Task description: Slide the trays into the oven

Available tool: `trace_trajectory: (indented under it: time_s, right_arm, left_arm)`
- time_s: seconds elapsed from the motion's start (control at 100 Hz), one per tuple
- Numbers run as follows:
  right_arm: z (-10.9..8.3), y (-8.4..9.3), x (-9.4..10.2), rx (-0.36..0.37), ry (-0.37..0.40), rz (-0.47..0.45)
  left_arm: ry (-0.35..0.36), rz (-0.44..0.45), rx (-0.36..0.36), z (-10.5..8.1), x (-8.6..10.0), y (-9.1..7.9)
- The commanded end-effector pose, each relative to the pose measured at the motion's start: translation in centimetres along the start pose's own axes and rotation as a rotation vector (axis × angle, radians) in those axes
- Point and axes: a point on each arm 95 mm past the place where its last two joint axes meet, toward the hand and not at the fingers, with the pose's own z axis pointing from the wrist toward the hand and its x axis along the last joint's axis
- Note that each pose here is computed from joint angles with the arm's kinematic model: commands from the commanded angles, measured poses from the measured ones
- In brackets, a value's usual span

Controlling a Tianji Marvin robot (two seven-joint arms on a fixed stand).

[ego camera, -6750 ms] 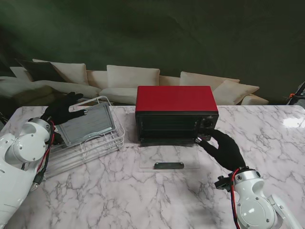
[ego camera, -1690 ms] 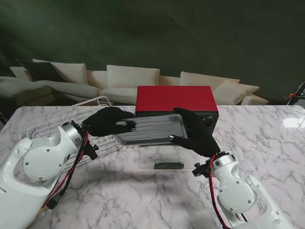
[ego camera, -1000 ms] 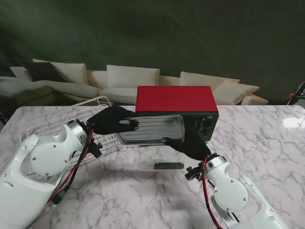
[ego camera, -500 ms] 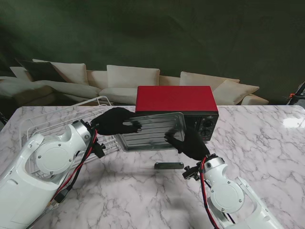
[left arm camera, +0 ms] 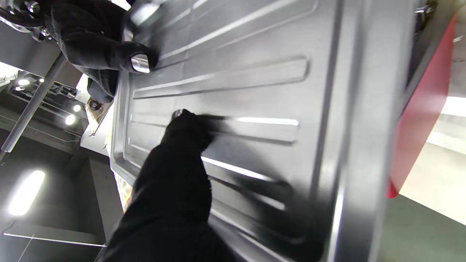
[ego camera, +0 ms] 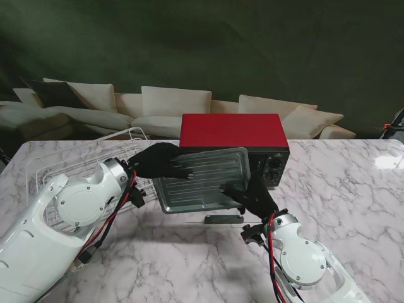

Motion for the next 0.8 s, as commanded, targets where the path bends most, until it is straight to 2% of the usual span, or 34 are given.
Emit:
trace_trajectory:
  time_s: [0.0, 0.38, 0.57, 0.79]
  right_arm:
    - [-0.2, -1.0, 0.5, 0.030, 0.006, 0.012]
    - [-0.4, -1.0, 0.6, 0.025, -0.014, 0.050]
    - [-1.1, -0.6, 0.8, 0.018, -0.027, 0.076]
    - [-2.2, 0.4, 0.5, -0.010, -0.061, 0.107]
  left_arm:
    - [0.020, -0.011, -0.017, 0.6, 0.6, 0.4]
    - [0.016, 0.037, 0.009, 0.8, 0.3, -0.5]
    - [0.001, 0.062, 0.099, 0.4, 0.0, -2.0]
    - [-0.071, 0.072, 0.197, -1.7, -1.6, -3.5]
